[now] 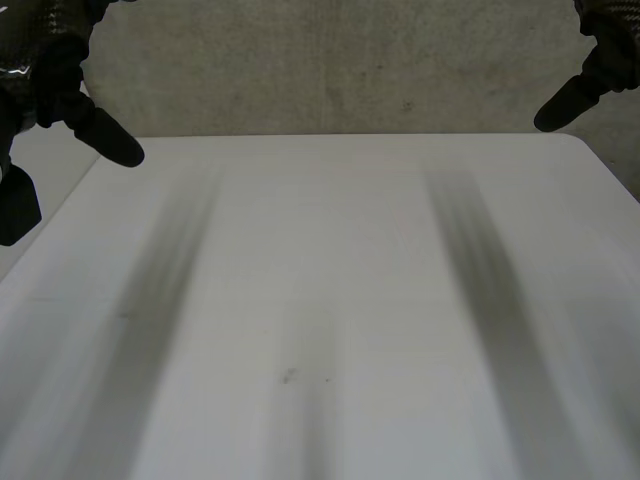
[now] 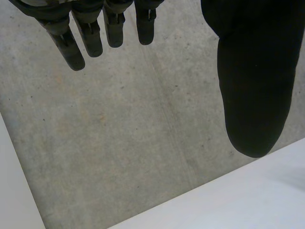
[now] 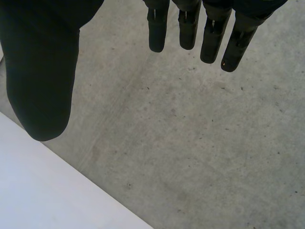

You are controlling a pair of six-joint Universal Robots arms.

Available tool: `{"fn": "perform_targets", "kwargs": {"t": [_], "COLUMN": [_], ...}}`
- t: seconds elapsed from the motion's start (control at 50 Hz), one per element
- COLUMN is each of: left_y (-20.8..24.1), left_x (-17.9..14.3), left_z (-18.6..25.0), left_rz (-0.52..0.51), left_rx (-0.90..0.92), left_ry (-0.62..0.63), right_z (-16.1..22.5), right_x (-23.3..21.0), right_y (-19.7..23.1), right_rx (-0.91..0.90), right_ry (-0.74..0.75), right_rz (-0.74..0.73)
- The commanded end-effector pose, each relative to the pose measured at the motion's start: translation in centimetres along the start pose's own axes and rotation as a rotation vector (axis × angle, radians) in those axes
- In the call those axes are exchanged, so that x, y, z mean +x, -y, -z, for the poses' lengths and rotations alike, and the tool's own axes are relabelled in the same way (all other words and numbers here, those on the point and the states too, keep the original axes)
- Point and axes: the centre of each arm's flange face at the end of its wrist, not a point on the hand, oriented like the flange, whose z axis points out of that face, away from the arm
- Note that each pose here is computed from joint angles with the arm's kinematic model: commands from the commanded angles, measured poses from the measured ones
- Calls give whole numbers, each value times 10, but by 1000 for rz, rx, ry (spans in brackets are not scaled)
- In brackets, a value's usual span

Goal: Fold the towel.

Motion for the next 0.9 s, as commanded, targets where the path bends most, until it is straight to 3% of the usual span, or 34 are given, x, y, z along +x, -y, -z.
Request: {"fn": "perform_targets", "kwargs": {"t": [0.02, 0.9], "left_y": [4, 3], "left_x": [-1, -2], "left_z": [2, 2], "left_rz": [1, 1], "left_rx": [12, 11], "left_ry": [2, 5], "right_z": [3, 6], "right_x": [1, 2], "right_y": [4, 9], "right_rx": [14, 22], "right_ry": [-2, -7], "right_rz": [1, 3]}}
